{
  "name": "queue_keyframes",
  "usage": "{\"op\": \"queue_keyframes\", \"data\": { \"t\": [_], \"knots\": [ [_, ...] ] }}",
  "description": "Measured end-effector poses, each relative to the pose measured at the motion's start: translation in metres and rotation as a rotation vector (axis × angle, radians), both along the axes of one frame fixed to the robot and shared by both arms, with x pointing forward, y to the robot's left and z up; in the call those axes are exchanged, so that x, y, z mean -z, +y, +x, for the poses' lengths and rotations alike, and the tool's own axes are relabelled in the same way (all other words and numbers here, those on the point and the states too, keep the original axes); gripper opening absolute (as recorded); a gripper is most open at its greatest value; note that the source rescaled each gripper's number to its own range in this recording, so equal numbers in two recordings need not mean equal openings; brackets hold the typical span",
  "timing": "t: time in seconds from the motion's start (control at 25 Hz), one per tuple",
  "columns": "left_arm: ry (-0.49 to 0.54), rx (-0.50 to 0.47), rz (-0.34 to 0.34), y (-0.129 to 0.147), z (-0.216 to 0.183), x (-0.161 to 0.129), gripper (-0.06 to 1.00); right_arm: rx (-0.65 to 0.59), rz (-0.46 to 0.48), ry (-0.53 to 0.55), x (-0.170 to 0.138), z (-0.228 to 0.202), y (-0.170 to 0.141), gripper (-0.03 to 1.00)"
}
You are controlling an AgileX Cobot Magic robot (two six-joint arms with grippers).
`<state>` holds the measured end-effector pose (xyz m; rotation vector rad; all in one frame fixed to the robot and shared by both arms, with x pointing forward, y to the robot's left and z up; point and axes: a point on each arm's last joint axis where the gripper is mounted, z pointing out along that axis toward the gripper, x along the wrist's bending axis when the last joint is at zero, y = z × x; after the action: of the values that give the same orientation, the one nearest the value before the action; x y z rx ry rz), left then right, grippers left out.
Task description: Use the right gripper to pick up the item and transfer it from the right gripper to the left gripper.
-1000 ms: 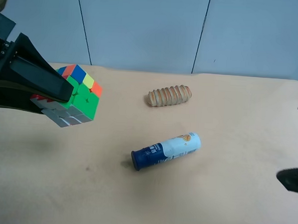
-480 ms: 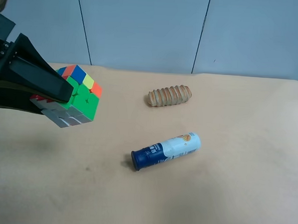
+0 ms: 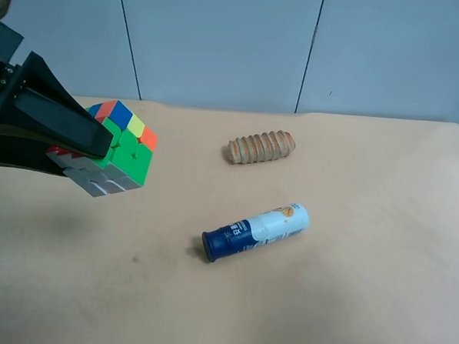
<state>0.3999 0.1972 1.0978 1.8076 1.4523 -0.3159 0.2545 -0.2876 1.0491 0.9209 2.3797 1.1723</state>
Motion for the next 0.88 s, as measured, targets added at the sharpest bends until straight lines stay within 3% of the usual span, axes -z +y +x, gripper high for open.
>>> {"op": "queue_keyframes", "data": {
  "t": [0.36,0.6,0.88],
  "knots": [
    [-0.046,-0.042,-0.003,0.001,0.005,-0.001,0.00,0.022,0.003,-0.003,0.000,0.000,-0.001,1.00],
    [-0.079,-0.071,-0.005,0.002,0.009,-0.003,0.00,0.185,0.089,-0.083,-0.001,-0.012,-0.015,1.00],
    [-0.114,-0.055,0.113,0.009,0.010,0.003,0.00,0.365,0.111,-0.124,-0.001,-0.018,-0.019,1.00]
  ]
}}
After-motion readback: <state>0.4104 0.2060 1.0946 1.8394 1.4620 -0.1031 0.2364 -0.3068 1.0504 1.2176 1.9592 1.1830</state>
